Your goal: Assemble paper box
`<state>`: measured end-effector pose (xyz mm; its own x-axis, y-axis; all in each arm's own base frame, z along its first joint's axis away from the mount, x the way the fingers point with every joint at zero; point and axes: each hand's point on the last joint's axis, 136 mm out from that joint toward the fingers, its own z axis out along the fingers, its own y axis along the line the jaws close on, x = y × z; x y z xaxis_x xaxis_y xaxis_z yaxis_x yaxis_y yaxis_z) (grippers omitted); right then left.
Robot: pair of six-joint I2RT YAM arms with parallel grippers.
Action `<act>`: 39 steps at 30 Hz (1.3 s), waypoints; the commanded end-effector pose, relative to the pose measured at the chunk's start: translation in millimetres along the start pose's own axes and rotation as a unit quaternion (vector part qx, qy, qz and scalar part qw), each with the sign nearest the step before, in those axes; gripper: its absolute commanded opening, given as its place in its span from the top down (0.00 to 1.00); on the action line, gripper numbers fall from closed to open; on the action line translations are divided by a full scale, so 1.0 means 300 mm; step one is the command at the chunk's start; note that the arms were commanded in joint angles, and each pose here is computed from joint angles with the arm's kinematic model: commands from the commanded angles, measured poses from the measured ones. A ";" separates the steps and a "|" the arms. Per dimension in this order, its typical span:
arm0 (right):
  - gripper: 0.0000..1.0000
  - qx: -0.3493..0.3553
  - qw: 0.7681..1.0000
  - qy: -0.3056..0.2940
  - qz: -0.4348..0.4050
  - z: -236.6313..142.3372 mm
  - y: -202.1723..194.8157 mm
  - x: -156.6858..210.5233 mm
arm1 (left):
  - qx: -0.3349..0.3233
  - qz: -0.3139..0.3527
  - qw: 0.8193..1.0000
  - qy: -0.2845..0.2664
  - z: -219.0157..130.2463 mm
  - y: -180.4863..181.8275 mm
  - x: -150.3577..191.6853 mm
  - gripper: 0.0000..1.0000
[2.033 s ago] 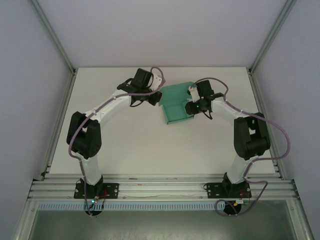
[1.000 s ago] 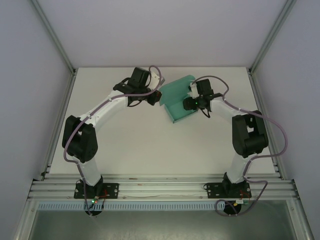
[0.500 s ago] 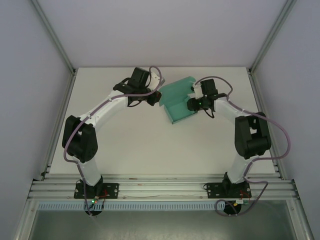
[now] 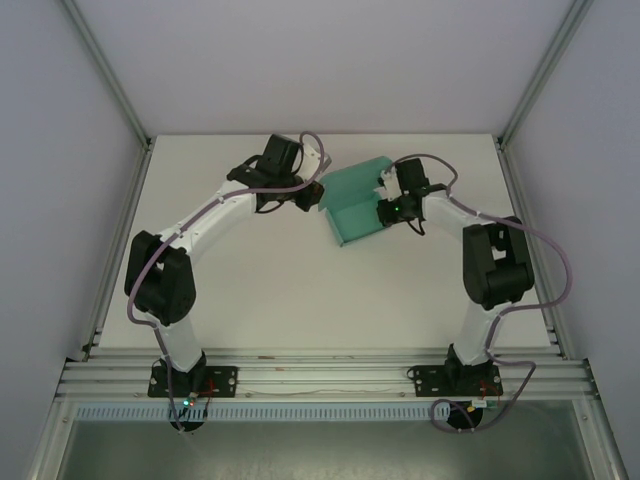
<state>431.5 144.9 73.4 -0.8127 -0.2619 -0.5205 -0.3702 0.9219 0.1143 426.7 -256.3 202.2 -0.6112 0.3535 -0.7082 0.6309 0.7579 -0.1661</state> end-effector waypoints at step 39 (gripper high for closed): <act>0.79 0.105 0.990 -0.076 0.055 -0.049 -0.105 -0.127 | -0.052 -0.015 0.996 -0.068 -0.126 0.022 -0.115 1.00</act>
<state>466.7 118.2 90.5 -0.7712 -0.2587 -0.5817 -0.2042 0.9659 -0.1590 434.8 -256.1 210.1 -0.6106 0.2990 -0.7333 0.5758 0.8033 -0.1519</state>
